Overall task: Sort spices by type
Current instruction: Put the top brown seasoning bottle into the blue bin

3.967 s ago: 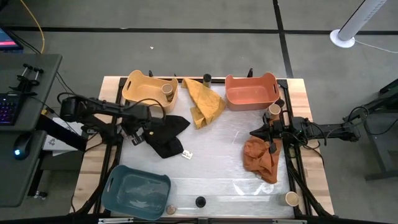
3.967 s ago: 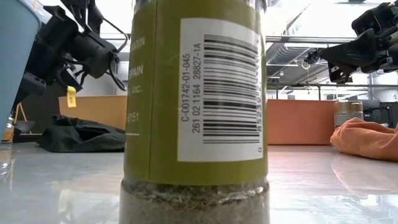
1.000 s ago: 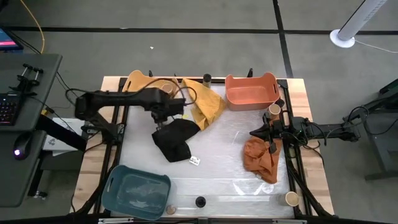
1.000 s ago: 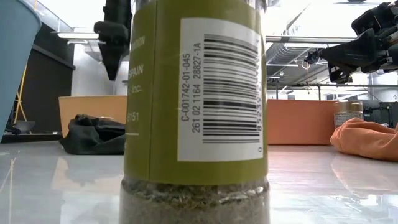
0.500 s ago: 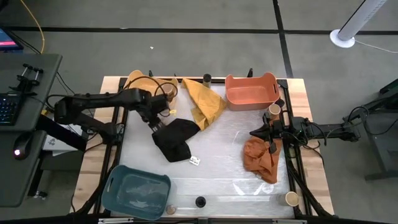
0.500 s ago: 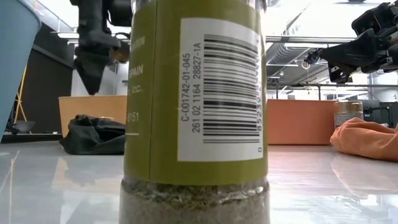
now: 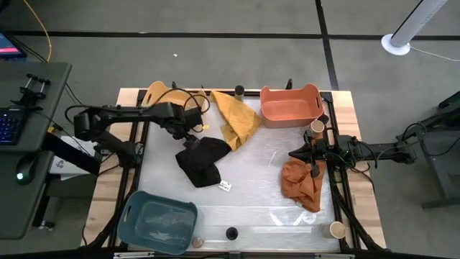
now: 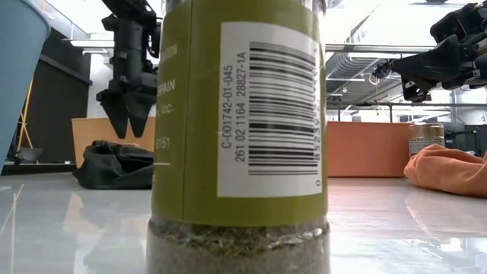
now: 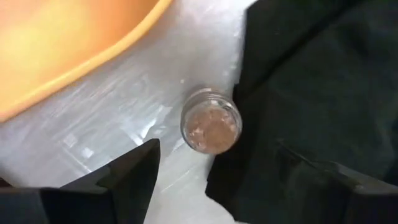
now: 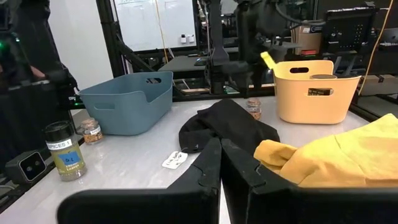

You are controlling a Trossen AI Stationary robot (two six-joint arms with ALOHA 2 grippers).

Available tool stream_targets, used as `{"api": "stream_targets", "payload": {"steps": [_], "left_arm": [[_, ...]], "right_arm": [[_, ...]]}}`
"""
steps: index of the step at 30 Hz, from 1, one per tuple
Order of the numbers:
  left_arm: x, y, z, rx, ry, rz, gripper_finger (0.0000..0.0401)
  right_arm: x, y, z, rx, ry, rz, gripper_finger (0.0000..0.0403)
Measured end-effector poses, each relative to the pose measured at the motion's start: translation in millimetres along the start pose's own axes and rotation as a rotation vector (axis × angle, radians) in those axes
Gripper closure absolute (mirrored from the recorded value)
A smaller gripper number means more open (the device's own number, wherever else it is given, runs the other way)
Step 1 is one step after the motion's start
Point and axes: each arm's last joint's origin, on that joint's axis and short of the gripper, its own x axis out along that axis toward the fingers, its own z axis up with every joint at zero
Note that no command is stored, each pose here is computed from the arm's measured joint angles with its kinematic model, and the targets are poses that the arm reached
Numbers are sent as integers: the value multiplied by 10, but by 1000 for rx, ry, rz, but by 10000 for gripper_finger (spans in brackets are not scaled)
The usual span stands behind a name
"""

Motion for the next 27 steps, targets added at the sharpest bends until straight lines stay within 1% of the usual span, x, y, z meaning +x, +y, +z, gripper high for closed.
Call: {"api": "stream_targets", "payload": {"steps": [4,8,13,16,18,20,25,26,27], "left_arm": [[81,-86,22,-65,-20,27,101],[171,-145,33,-136,-5,47,101],[278,-183,59,-141,7,78,103],[336,-192,72,-124,17,102,115],[365,-194,73,-110,29,113,132],[374,-194,73,-101,33,117,158],[348,-184,72,-88,28,116,255],[333,-177,70,-78,25,114,272],[316,-167,68,-70,21,109,275]], "right_arm": [[0,0,-1,0,1,0,402],[0,0,0,0,0,0,402],[0,0,-1,0,0,0,402],[0,0,-2,0,1,0,402],[0,0,0,0,0,0,402],[0,0,-1,0,0,0,402],[0,0,-2,0,1,0,402],[0,0,-1,0,1,0,402],[0,0,0,0,0,0,402]]}}
